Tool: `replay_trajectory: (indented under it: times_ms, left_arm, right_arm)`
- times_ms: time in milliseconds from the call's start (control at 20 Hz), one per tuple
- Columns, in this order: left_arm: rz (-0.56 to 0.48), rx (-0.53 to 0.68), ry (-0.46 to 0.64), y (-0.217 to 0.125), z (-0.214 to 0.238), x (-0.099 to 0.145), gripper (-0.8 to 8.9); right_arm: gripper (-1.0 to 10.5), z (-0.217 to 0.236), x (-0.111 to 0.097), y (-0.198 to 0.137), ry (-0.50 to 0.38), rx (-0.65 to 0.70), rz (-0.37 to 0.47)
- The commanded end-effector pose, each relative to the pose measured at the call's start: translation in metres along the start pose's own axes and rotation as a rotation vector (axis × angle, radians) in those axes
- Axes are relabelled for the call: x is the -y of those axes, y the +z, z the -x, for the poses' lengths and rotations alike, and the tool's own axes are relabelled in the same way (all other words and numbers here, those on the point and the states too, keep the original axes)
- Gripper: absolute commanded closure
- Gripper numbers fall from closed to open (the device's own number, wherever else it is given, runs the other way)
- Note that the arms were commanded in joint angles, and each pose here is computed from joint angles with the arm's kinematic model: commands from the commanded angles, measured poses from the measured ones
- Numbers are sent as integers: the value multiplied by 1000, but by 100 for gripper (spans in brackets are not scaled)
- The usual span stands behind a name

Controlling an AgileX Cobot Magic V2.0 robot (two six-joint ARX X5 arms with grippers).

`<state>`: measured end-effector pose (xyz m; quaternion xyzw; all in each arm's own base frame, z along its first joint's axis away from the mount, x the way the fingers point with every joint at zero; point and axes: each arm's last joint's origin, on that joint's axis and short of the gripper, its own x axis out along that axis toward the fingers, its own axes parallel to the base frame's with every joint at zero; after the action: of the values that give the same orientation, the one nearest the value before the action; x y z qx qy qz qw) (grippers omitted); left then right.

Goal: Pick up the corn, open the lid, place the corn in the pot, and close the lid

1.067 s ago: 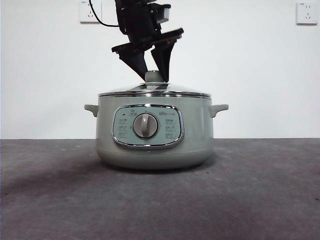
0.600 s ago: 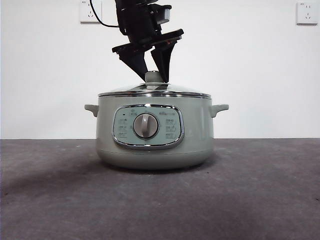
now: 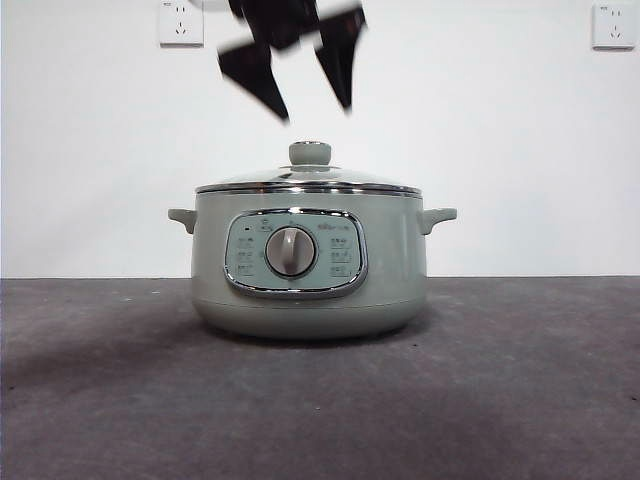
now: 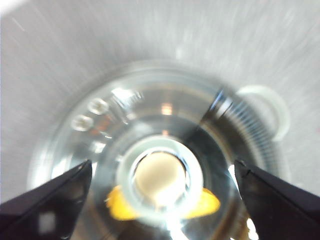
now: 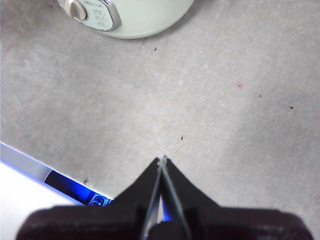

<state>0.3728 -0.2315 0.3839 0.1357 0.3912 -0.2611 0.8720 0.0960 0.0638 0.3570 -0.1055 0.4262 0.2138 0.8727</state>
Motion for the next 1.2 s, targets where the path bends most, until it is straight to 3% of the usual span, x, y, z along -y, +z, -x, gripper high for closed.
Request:
replay_trajectory:
  times_ms: [50,150,450,650,900,1000,1200]
  left_arm:
    - [-2,25,3,-3,45,1,505]
    - [-9,22,0,-11,84,2,845]
    - [22,263,-2,-36,212,5,815]
    - [23,388,4,-58,269,6,815]
    - [27,442,17,-69,292,5,815]
    - [-170,447,136,-74,300,0,814]
    - [-158,414,177,-100,308,-12,814]
  right_arm:
    - [948,-2,0,-1,-9,-7,2]
    - [948,-2,0,-1,-19,-8,1]
    - [948,-3,0,-1,-20,-3,1]
    - [948,-3,0,-1,-20,-2,0]
    - [948,-2,0,0,-20,-1,0]
    - [948,-2,0,0,-20,-1,0]
    - [948,-2,0,0,-20,-1,0]
